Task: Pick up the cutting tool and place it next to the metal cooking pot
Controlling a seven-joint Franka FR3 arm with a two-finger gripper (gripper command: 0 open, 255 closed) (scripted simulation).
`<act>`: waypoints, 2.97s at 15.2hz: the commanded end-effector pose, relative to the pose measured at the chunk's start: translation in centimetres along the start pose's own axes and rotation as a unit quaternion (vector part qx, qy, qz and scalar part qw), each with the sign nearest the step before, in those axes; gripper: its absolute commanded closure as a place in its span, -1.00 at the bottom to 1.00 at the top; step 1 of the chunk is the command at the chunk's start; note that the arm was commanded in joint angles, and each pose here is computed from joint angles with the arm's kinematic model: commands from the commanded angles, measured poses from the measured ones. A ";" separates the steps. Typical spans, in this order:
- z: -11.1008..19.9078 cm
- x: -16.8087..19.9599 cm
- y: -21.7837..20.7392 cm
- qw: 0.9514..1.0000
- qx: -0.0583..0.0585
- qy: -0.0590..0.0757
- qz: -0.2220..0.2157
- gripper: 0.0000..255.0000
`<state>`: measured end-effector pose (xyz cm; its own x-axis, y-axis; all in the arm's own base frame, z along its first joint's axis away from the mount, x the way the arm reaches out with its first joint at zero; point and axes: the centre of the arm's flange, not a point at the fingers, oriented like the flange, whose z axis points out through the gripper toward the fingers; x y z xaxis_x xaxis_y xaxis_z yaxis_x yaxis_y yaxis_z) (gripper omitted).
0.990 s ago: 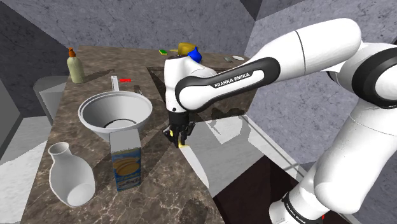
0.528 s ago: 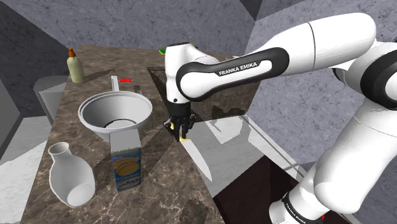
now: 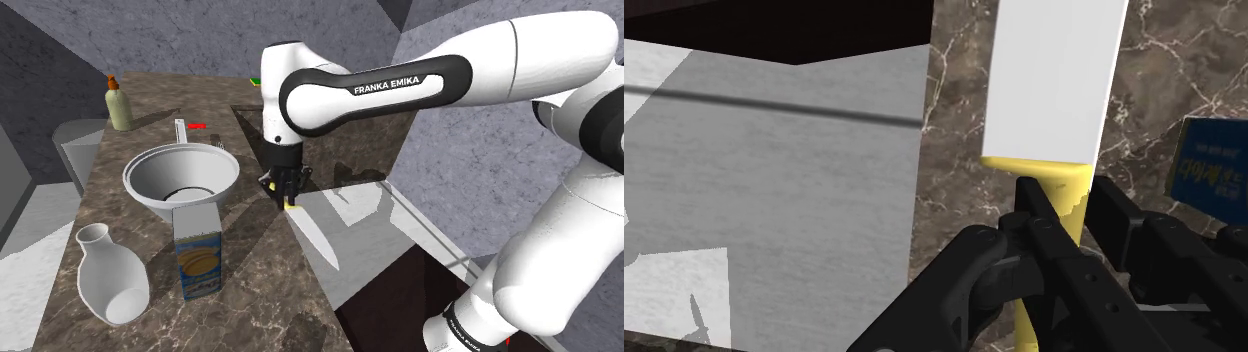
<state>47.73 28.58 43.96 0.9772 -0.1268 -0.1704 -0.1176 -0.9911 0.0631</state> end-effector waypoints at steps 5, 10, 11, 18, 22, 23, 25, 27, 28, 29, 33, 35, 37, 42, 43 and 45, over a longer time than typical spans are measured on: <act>-1.6 5.0 1.3 1.000 0.000 0.000 0.000 1.00; -2.6 11.3 2.8 1.000 0.000 0.000 0.000 1.00; -2.8 12.6 3.1 1.000 0.000 0.000 0.000 1.00; -0.7 15.8 3.6 1.000 0.000 0.000 0.000 1.00; 1.4 16.1 3.4 1.000 0.000 0.000 0.000 1.00; 1.9 16.2 3.4 1.000 0.000 0.000 0.000 1.00; 2.9 16.4 3.3 1.000 0.000 0.000 0.000 1.00; 4.0 16.6 3.3 1.000 0.000 0.000 0.000 1.00; 4.5 16.7 3.2 1.000 0.000 0.000 0.000 1.00; 5.0 16.8 3.2 1.000 0.000 0.000 0.000 1.00; 7.1 17.1 3.1 1.000 0.000 0.000 0.000 1.00; 8.1 17.3 3.0 1.000 0.000 0.000 0.000 1.00; 9.2 17.5 2.9 1.000 0.000 0.000 0.000 1.00; 11.8 17.9 2.8 1.000 0.000 0.000 0.000 1.00; 12.3 18.0 2.7 1.000 0.000 0.000 0.000 1.00; 13.3 18.2 2.7 1.000 0.000 0.000 0.000 1.00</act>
<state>62.78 23.01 28.42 0.9771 -0.1266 -0.1713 -0.1173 -0.9911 0.0636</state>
